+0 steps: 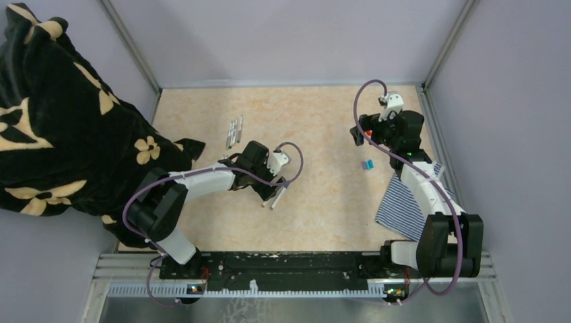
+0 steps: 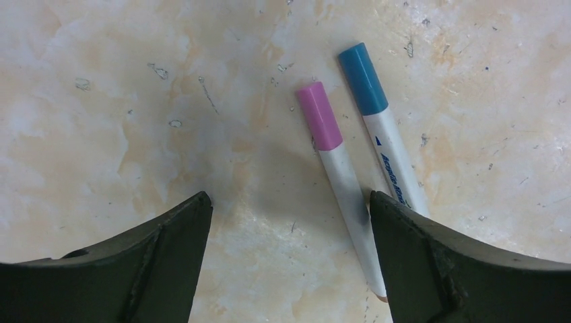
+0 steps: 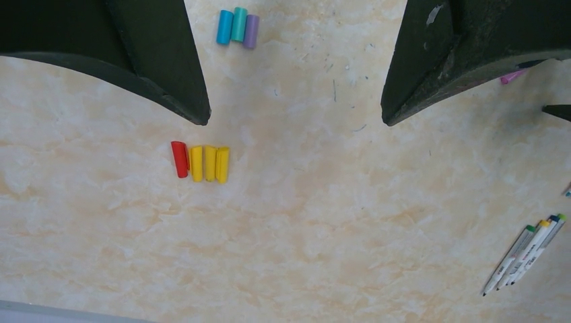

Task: Open the pen caps
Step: Pick up the pen from the center of the board.

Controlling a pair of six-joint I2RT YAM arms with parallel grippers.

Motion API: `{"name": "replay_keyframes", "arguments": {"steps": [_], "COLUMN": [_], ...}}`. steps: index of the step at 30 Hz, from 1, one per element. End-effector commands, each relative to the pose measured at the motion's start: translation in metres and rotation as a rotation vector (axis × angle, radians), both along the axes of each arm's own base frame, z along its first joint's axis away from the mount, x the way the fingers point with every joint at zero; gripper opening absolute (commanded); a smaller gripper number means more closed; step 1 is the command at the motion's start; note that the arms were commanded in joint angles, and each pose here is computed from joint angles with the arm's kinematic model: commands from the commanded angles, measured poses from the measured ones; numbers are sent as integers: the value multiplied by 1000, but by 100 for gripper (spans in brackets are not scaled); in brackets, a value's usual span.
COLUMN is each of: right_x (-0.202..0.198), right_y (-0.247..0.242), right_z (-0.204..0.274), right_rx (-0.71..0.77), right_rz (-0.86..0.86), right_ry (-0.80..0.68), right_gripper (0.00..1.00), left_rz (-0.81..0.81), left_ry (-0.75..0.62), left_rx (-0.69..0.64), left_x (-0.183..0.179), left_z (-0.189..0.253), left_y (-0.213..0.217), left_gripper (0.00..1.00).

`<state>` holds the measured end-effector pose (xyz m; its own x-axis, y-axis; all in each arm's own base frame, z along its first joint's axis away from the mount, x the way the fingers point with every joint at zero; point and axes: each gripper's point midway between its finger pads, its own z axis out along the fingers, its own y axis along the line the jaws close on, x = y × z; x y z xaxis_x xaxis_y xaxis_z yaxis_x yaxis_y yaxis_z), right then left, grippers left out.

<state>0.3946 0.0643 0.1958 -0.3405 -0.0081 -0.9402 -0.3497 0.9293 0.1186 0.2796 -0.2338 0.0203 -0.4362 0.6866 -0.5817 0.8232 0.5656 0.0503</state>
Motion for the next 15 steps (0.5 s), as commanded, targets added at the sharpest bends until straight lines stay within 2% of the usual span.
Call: {"name": "replay_keyframes", "arguments": {"steps": [1,15], "right_x": [2,0], "right_y": [5,7], "right_z": [27,27], "right_rx": [1,9], "right_rz": [25,40], "right_ry": [-102,-105], "right_gripper": [96,97], "left_rz": [34,42], "left_ry": [-1,22], "left_rx": [52,91], "left_x": [4,1], "left_z": [-9,-21], "left_y": [6,13], "left_gripper": [86,42]}}
